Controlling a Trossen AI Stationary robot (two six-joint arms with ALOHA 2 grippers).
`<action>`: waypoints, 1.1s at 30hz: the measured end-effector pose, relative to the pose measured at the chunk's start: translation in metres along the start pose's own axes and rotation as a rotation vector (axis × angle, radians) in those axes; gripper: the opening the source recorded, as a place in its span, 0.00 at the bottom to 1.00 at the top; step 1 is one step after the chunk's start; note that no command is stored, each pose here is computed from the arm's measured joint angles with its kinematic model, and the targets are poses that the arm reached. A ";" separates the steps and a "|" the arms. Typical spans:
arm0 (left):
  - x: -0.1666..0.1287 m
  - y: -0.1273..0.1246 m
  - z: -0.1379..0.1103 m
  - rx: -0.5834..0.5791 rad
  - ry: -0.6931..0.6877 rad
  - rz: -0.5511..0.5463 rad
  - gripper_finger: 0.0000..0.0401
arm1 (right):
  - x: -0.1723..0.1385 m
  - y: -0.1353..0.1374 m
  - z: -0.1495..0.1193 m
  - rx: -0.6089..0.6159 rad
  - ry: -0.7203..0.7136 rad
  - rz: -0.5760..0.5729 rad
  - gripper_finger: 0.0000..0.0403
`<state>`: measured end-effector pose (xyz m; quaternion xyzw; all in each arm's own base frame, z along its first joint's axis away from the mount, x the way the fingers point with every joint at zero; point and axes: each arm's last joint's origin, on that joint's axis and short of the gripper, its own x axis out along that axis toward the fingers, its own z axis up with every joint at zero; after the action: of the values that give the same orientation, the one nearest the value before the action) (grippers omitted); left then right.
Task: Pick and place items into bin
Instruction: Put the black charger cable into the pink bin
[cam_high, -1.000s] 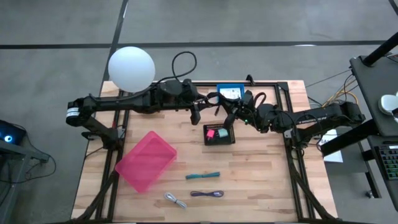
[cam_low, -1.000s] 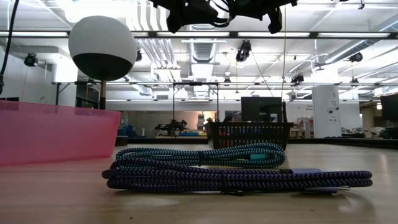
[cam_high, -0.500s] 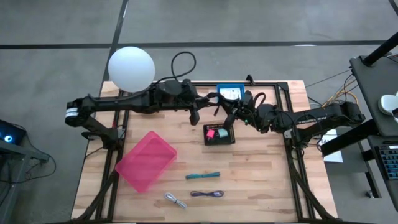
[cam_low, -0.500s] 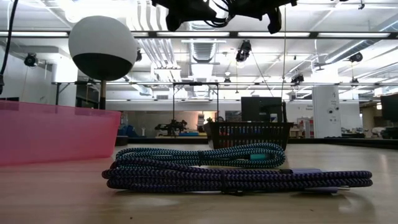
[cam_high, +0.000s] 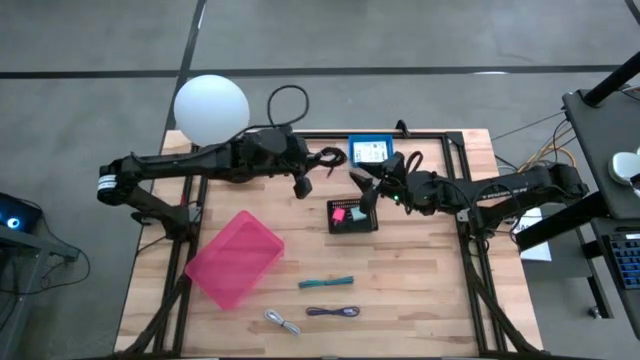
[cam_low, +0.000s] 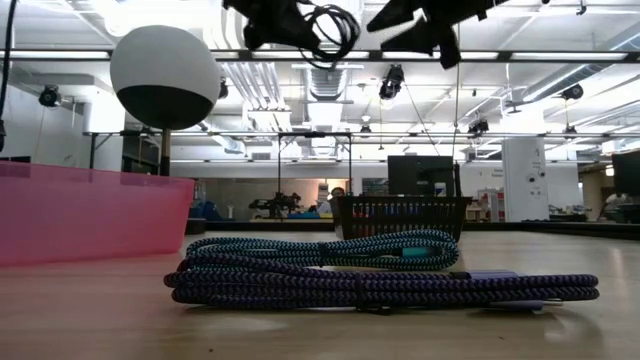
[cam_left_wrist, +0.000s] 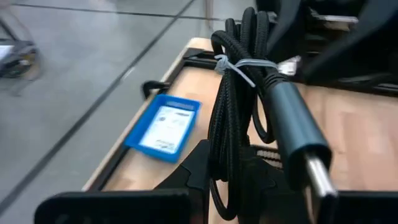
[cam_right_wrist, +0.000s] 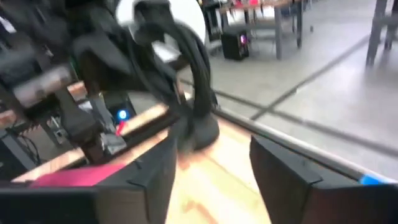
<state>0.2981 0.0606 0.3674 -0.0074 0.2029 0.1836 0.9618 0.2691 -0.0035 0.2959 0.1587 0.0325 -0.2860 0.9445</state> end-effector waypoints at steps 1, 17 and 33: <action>-0.004 0.001 0.001 0.002 0.001 0.013 0.05 | 0.000 -0.001 -0.002 0.003 0.022 -0.008 0.50; -0.040 0.008 0.001 -0.092 0.035 0.025 0.05 | -0.002 -0.013 -0.021 0.019 0.197 -0.109 0.60; -0.053 0.005 -0.045 -0.417 0.505 0.152 0.05 | 0.001 -0.028 -0.032 -0.175 0.307 -0.174 0.59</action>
<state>0.2344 0.0427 0.3473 -0.2343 0.3930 0.2849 0.8423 0.2555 -0.0165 0.2576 0.1145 0.2146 -0.3349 0.9103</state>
